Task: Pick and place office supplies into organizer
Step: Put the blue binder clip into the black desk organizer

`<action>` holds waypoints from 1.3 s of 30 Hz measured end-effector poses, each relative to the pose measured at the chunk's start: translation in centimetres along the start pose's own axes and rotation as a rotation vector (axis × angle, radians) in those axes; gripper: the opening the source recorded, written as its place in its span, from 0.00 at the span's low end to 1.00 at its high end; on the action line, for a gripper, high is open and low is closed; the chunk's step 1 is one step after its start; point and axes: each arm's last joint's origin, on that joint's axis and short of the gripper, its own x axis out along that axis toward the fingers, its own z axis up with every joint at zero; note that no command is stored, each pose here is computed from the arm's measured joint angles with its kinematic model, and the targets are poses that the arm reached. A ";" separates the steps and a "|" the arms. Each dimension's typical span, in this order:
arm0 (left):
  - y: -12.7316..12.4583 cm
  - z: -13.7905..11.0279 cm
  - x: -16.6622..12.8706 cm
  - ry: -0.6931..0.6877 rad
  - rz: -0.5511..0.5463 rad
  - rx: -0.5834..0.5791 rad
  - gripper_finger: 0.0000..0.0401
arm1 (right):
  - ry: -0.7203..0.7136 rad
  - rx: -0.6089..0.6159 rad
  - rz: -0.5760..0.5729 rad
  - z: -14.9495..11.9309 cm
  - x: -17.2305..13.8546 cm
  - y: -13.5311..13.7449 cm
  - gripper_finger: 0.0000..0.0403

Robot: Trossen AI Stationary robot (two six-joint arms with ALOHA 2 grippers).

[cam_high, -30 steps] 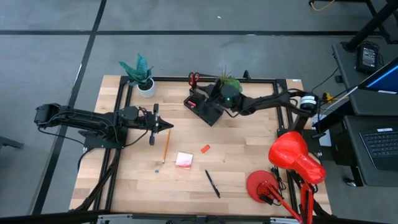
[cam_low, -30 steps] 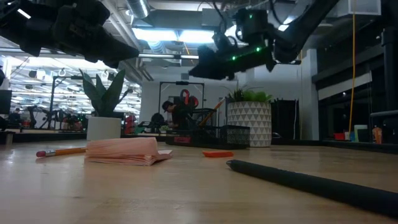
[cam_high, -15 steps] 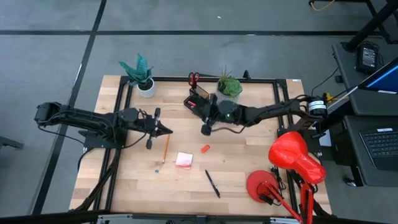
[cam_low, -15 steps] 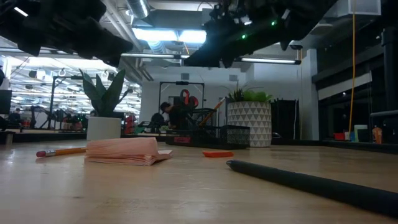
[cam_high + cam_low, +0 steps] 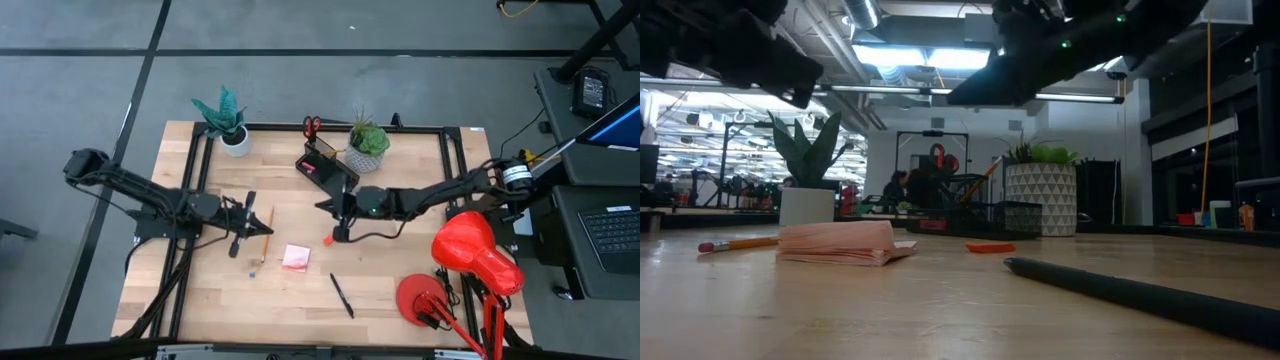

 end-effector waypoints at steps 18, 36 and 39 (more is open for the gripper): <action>-6.9 0.9 0.8 0.241 -0.083 -0.203 0.00 | -0.015 0.020 0.042 -0.6 -2.0 5.4 0.01; -9.6 -1.3 2.0 0.522 -0.163 -0.348 0.01 | -0.055 0.039 0.130 -1.6 -2.9 10.4 0.02; -9.4 -1.6 1.8 0.552 -0.145 -0.328 0.02 | -0.035 0.037 0.120 -2.3 -2.3 10.4 0.02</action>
